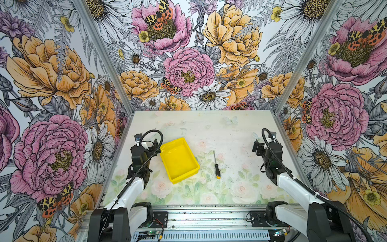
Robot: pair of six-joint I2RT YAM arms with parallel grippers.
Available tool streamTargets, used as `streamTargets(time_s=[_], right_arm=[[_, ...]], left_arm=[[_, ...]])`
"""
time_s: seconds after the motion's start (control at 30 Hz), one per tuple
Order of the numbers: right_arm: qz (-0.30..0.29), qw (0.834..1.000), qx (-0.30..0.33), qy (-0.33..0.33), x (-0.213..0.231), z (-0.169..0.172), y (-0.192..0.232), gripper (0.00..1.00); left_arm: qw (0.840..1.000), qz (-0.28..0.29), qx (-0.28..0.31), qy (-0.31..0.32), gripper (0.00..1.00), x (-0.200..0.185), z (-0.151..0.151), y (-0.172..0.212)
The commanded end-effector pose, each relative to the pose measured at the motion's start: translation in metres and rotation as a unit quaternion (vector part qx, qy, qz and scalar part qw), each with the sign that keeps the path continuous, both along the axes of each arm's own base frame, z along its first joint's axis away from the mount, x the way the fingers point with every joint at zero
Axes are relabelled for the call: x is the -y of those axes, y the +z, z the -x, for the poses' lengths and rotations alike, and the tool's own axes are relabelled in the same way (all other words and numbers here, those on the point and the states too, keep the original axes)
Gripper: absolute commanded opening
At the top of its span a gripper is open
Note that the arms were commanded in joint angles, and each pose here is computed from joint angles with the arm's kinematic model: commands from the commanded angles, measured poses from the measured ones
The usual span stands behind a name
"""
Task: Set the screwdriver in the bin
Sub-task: 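Reach the right gripper over the black-handled screwdriver and lower onto its handle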
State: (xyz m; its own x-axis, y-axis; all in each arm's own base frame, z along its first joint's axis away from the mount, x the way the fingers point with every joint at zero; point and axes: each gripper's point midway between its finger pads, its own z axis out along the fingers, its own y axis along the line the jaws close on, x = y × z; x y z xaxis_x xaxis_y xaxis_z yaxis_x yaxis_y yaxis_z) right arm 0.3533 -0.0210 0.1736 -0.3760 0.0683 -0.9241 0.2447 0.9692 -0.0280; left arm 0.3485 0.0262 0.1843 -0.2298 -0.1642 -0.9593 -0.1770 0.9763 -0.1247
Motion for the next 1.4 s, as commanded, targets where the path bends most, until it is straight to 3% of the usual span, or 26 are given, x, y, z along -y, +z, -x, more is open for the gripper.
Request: streamTargets(time_s=[0.0, 0.23, 0.33, 0.47, 0.63, 0.87, 1.37], right_arm=[[-0.046, 0.995, -0.077, -0.038, 0.0, 0.023, -0.004, 0.99], [-0.125, 0.976, -0.178, 0.007, -0.042, 0.047, -0.006, 0.99], [-0.172, 0.959, -0.214, 0.067, -0.072, 0.053, -0.009, 0.99], [-0.198, 0.937, -0.272, 0.088, -0.099, 0.066, -0.019, 1.0], [-0.188, 0.911, -0.357, 0.09, -0.12, 0.086, -0.052, 0.99], [-0.14, 0.878, -0.426, 0.165, -0.171, 0.103, -0.082, 0.99], [-0.09, 0.836, -0.468, 0.271, -0.251, 0.105, -0.114, 0.99]], left_arm=[[0.998, 0.018, -0.045, 0.029, 0.99, -0.004, 0.014, -0.001], [0.992, 0.098, -0.08, 0.023, 0.99, 0.009, 0.032, -0.001], [0.988, 0.127, -0.091, 0.01, 0.99, 0.017, 0.036, -0.002], [0.981, 0.166, -0.101, 0.006, 0.99, 0.025, 0.043, -0.003], [0.976, 0.179, -0.122, 0.02, 0.99, 0.027, 0.05, -0.013], [0.974, 0.178, -0.142, -0.016, 0.99, 0.049, 0.052, -0.02], [0.976, 0.148, -0.153, -0.037, 0.99, 0.062, 0.061, -0.024]])
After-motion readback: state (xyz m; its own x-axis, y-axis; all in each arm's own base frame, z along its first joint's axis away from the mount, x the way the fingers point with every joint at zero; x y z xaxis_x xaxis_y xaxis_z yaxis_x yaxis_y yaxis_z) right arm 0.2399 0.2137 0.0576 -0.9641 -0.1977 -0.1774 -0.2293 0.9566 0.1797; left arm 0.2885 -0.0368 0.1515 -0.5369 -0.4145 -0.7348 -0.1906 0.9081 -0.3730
